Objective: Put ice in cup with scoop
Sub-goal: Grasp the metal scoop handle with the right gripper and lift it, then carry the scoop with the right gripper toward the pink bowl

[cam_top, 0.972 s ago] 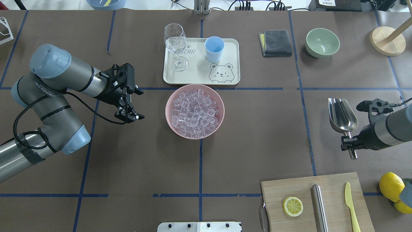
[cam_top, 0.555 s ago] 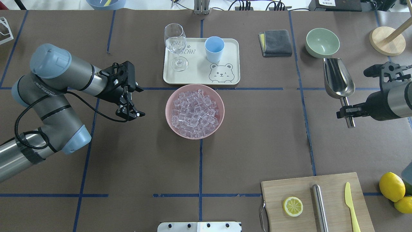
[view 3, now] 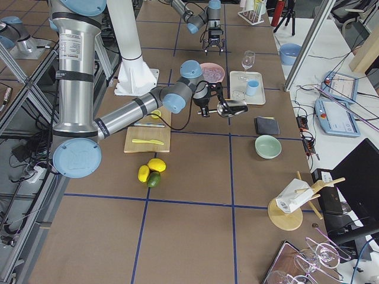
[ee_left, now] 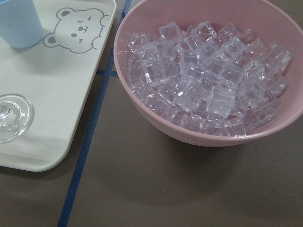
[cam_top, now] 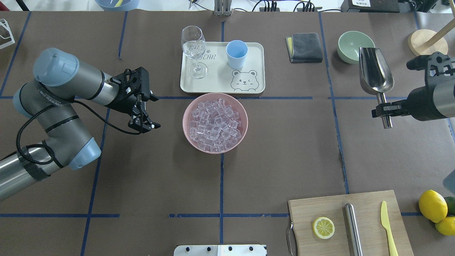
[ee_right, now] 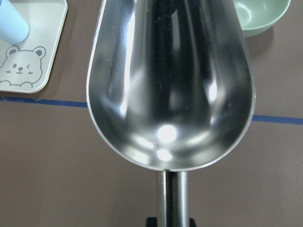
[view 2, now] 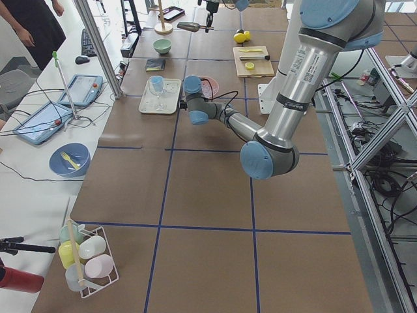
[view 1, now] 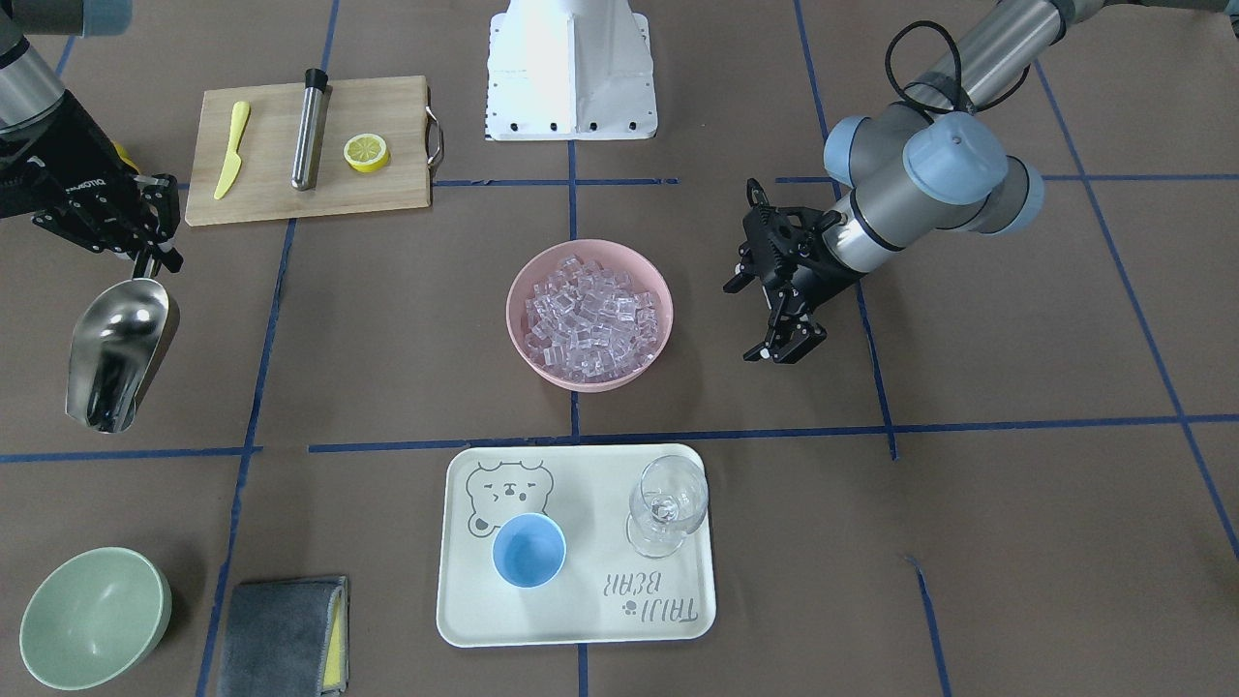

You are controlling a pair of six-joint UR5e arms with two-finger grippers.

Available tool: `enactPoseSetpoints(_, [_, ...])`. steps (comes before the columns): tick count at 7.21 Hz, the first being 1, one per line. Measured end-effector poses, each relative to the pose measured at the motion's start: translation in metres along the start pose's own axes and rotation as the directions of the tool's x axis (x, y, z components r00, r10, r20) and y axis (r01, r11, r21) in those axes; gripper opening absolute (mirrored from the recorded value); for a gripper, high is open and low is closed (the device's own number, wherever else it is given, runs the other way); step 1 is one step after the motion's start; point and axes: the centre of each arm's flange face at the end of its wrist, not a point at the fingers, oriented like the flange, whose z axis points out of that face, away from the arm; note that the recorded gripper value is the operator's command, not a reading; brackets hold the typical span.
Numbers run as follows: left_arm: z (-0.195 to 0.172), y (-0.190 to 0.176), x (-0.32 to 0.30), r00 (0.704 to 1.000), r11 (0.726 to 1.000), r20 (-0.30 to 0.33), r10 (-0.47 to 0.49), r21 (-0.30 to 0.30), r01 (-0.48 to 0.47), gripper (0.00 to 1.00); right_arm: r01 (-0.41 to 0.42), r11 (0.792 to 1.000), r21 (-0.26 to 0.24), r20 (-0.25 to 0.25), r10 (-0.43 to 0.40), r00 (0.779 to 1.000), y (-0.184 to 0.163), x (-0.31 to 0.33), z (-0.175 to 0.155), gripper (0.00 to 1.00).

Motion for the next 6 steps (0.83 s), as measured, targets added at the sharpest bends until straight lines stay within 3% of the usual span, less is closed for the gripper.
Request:
enactPoseSetpoints(2, [0.001,0.001,0.000,1.000,1.000,-0.001,-0.001,-0.002,0.001,1.00,0.103,0.995,0.010,-0.030,-0.103,0.994,0.000,-0.008,0.006,0.00])
enactPoseSetpoints(3, [0.001,0.001,0.000,1.000,1.000,-0.001,-0.002,-0.003,0.002,1.00,0.182,0.983,-0.014,-0.068,-0.182,0.981,0.001,-0.009,0.012,0.00])
enactPoseSetpoints(5, [0.002,0.002,0.000,1.000,1.000,-0.002,-0.002,-0.004,0.002,1.00,0.337,0.935,-0.106,-0.129,-0.349,0.928,-0.018,-0.022,0.012,0.00])
enactPoseSetpoints(6, [0.002,0.003,0.000,1.000,1.000,-0.002,-0.002,-0.004,0.002,1.00,0.417,0.896,-0.153,-0.136,-0.437,0.889,-0.029,-0.030,0.010,0.00])
